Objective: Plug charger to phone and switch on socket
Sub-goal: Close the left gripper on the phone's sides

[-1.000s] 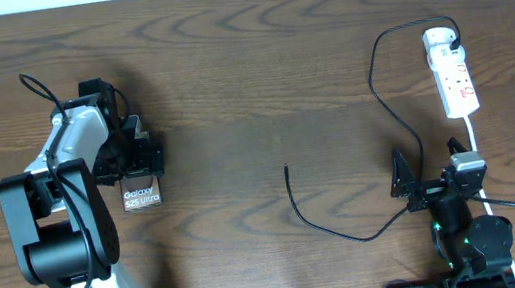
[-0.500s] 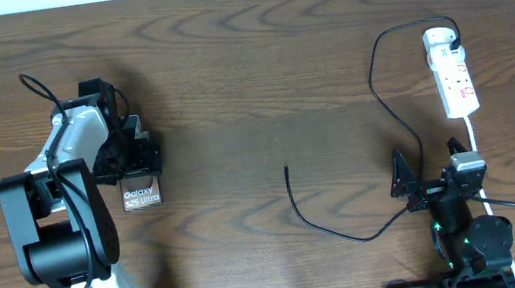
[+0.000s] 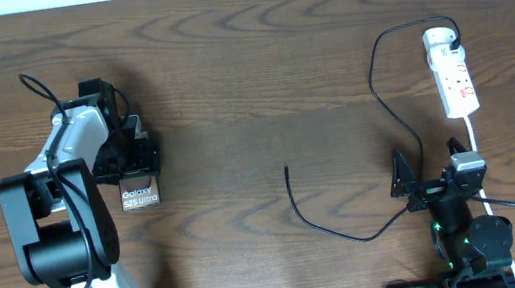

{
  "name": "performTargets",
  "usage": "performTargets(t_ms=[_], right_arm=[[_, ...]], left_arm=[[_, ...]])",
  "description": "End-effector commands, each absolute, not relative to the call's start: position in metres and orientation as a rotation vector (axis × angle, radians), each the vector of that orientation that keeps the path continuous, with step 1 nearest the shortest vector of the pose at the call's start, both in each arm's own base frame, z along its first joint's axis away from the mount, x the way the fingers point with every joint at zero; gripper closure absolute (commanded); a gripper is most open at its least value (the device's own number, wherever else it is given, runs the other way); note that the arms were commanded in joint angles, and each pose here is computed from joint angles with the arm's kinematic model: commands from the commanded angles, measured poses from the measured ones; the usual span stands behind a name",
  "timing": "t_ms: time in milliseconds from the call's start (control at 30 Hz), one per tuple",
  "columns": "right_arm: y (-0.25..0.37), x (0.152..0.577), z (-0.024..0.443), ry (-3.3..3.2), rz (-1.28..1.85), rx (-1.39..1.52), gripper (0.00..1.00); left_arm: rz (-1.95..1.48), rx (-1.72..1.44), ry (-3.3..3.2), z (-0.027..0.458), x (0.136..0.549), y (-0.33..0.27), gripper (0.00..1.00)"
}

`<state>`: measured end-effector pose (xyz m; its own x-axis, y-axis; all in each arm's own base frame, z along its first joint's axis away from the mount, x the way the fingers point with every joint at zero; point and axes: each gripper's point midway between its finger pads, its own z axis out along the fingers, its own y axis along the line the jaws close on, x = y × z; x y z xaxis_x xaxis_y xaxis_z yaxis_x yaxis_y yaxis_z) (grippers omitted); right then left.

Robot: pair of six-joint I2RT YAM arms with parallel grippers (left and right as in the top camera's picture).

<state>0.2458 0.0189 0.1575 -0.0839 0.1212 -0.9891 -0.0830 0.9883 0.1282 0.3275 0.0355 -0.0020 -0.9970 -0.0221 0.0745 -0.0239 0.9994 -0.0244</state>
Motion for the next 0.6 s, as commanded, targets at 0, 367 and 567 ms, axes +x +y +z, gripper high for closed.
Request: performTargets(t_ms=[0,367,567], right_arm=[[0.0183,0.2455,0.1572,1.646,0.164,0.025,0.01],[0.0183,0.2455,0.1572,1.646,0.163,0.025,0.01],[0.0183,0.2455,0.1572,1.646,0.164,0.025,0.01]], left_arm=[[0.032,0.024,-3.057,-0.0062,0.324,0.0366,0.16],[0.028,-0.005,-3.083,-0.0067,0.3303,0.0374,0.18],[0.028,-0.007,-3.083,-0.0067,0.3303,0.0374,0.47]])
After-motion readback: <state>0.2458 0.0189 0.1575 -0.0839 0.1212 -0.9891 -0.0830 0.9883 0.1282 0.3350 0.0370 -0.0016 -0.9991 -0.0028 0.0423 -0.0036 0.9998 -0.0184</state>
